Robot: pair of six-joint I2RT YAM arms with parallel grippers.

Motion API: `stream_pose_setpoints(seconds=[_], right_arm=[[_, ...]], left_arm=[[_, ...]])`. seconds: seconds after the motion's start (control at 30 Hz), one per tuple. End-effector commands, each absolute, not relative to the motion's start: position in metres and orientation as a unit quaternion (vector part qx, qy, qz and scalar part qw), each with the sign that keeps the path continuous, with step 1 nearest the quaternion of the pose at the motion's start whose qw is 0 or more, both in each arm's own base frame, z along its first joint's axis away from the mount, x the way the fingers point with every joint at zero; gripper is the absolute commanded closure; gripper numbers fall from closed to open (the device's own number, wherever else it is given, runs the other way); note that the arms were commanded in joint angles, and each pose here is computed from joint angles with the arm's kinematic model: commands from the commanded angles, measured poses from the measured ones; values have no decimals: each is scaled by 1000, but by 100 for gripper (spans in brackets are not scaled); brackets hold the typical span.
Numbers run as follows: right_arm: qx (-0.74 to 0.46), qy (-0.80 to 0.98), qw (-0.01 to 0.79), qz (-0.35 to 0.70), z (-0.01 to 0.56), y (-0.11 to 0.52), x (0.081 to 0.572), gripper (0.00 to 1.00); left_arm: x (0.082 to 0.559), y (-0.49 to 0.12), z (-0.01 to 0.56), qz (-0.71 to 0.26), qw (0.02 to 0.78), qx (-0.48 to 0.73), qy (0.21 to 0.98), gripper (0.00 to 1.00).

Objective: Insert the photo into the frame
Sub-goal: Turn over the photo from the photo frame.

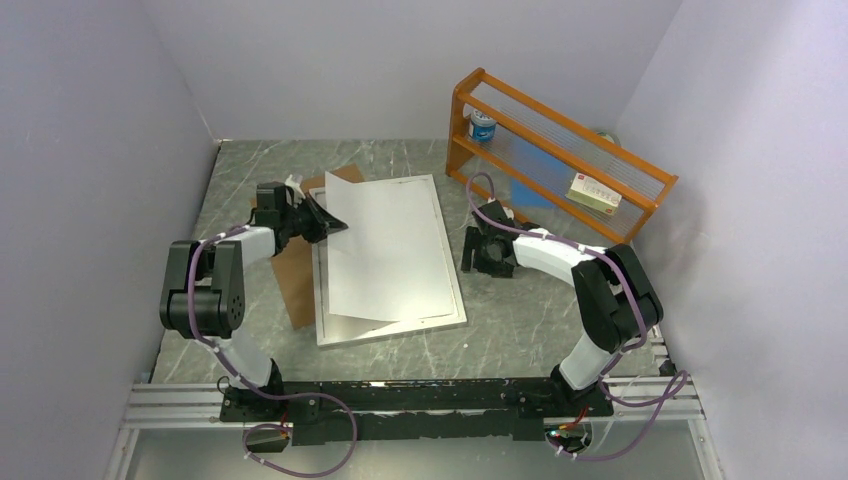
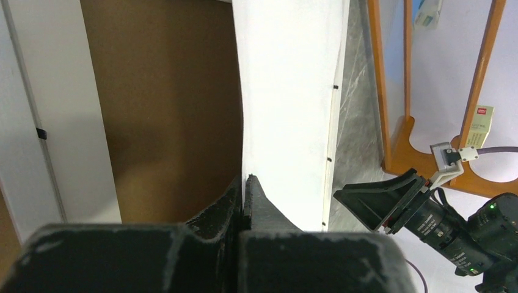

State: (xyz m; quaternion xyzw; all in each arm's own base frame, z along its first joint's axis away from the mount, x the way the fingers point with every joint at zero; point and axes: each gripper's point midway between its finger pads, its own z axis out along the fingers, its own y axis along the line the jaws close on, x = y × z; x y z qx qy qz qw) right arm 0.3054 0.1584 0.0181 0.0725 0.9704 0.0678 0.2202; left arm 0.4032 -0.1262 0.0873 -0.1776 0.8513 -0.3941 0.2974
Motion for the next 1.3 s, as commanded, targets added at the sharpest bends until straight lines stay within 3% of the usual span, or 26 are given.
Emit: stream_pose_setpoints(seconds=[0.0,0.33,0.63,0.8,0.9,1.27], right_arm=[[70,981,179,18,-1,136,284,27],[69,981,178,17,-3,138,287,27],[76,981,178,16,-1,138,287,27],[80,979,184,18,2,137,288,27],[81,979,185,19,2,137,288,27],[82,975,201,46,13,146,293,27]], left_arm=[[406,-134,88,-425,306,-152,838,98],[397,-145,70,-421,276,-154,850,97],[401,-131,73,-368,272,-170,872,42],[391,-112,71,-298,233,-226,898,12],[383,-105,76,-273,219,-231,908,7],[364,-67,88,-160,226,-248,928,6]])
